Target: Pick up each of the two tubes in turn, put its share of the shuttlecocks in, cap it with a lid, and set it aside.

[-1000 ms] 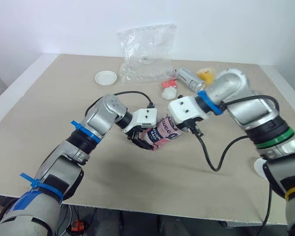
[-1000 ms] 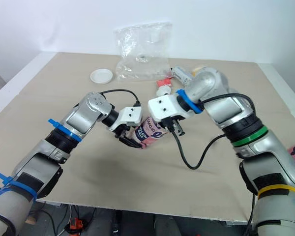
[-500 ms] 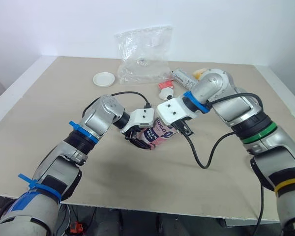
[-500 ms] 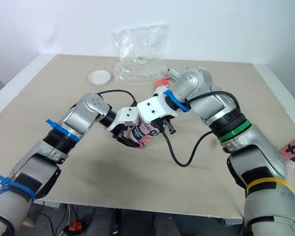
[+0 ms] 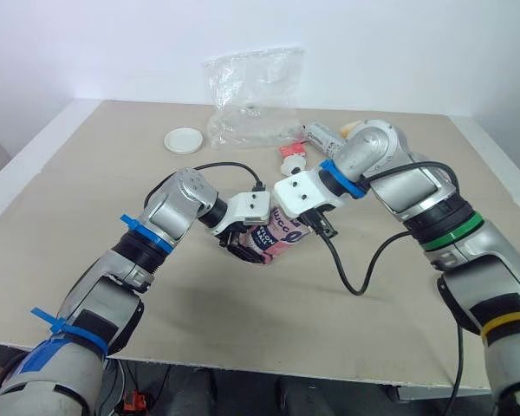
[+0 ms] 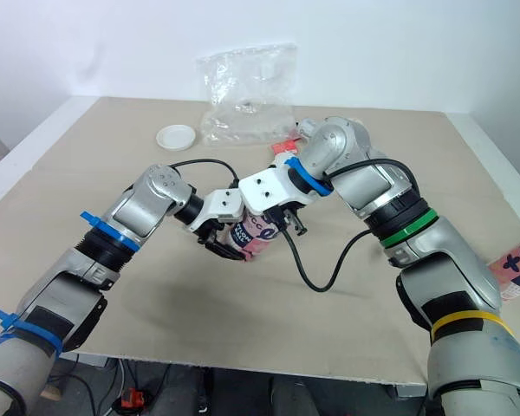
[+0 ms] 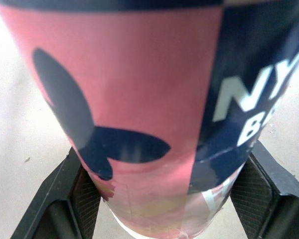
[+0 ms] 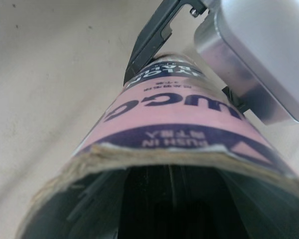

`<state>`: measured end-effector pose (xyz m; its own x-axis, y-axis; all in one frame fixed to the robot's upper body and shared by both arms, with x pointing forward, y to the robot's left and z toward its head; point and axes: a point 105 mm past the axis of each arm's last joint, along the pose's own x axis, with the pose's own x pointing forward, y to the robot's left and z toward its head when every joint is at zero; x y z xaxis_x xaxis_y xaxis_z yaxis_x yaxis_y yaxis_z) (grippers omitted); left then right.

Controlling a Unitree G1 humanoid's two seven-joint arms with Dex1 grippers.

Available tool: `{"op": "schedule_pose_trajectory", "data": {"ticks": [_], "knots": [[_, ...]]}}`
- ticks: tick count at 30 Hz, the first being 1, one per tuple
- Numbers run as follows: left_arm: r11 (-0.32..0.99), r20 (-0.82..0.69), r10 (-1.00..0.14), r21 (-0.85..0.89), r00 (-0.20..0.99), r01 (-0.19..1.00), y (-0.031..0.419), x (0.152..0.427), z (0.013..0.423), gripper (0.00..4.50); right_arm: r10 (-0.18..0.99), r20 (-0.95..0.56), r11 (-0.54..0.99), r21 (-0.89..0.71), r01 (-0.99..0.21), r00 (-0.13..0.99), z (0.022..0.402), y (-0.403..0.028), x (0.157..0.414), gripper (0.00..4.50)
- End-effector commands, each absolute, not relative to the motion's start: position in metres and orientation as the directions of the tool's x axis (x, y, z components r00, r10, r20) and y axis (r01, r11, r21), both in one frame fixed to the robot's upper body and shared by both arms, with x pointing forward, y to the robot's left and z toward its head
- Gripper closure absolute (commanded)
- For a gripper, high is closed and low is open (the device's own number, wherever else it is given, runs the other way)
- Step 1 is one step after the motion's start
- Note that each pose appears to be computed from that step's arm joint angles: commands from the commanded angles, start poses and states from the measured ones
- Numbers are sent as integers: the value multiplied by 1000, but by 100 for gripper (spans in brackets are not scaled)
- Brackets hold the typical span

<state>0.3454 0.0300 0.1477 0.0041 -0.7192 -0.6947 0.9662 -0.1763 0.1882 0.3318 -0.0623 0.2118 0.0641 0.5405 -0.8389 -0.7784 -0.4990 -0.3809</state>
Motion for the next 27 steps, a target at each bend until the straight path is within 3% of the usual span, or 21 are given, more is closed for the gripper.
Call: {"op": "schedule_pose_trajectory", "data": {"ticks": [1, 20, 27], "knots": [[-209, -681, -732, 188, -26, 960, 22, 340, 147, 127, 549, -836, -536, -360, -764, 9, 218, -57, 322, 447], [-207, -690, -724, 177, -29, 962, 28, 343, 143, 127, 642, -759, -396, -447, -802, 105, 261, -87, 325, 447], [-193, -686, -727, 180, -18, 965, 32, 345, 139, 127, 765, -634, -244, -444, -862, 110, 291, -105, 314, 447]]}}
